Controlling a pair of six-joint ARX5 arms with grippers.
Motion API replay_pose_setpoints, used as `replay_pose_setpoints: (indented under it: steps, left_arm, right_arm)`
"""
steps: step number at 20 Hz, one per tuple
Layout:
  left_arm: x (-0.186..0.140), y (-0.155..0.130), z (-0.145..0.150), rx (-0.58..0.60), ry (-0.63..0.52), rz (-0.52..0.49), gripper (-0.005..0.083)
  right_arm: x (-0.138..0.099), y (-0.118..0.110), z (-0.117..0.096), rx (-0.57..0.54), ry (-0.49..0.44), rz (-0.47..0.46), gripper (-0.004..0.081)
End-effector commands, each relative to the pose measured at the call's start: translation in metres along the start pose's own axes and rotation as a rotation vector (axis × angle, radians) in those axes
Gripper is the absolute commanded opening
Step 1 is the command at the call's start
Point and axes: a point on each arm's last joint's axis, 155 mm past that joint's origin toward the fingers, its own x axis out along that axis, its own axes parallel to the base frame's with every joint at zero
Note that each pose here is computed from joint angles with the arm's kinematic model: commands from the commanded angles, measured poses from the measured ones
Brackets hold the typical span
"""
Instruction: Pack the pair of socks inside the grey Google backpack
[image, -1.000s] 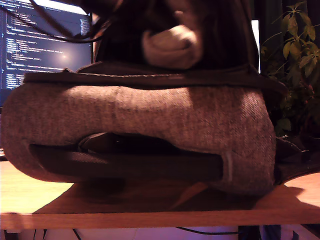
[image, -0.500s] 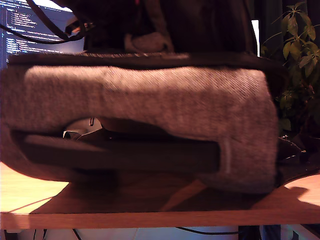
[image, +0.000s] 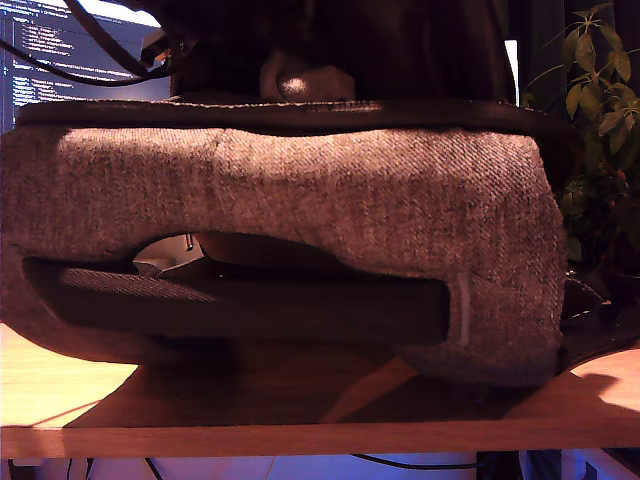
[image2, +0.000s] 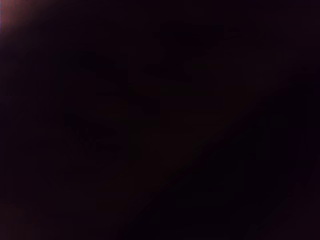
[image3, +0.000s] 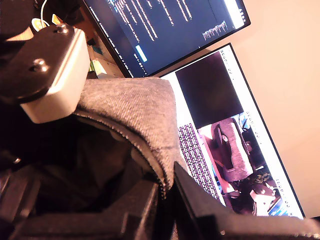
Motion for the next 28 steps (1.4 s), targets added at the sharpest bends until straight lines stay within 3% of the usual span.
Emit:
replay_pose_setpoints:
  steps: [1,6,9,18,20,21,24,28]
  left_arm:
    - [-0.004,-0.003,-0.003,0.01,0.003,-0.017,0.0788]
    - [-0.024,0.006,-0.031,0.008,0.167,0.023,0.0788]
    - [-0.037,0.007,-0.026,0.009,0.176,0.02,0.0788]
    - [-0.089,-0.01,-0.041,0.057,0.314,-0.123,0.0759]
    - [-0.1,-0.011,-0.05,0.081,0.358,-0.144,0.0631]
    - [-0.103,-0.014,-0.052,0.099,0.367,-0.165,0.0505]
    - [-0.113,-0.024,-0.048,0.089,0.362,-0.228,-0.0031]
    - [-0.132,-0.026,-0.034,0.082,0.333,-0.248,-0.0021]
  right_arm:
    - [-0.014,-0.029,0.017,0.074,-0.068,-0.05,-0.0011]
    - [-0.014,-0.028,0.016,0.068,-0.064,-0.045,-0.0011]
    - [-0.014,-0.028,0.016,0.068,-0.064,-0.045,-0.0011]
    - [-0.014,-0.028,0.016,0.068,-0.062,-0.046,-0.0011]
    - [-0.014,-0.028,0.015,0.065,-0.06,-0.045,-0.0011]
    - [-0.014,-0.027,0.014,0.062,-0.055,-0.044,-0.0011]
    - [-0.011,-0.023,0.006,0.04,-0.025,-0.029,-0.0011]
    - [-0.008,-0.021,-0.004,0.032,0.009,-0.018,-0.0011]
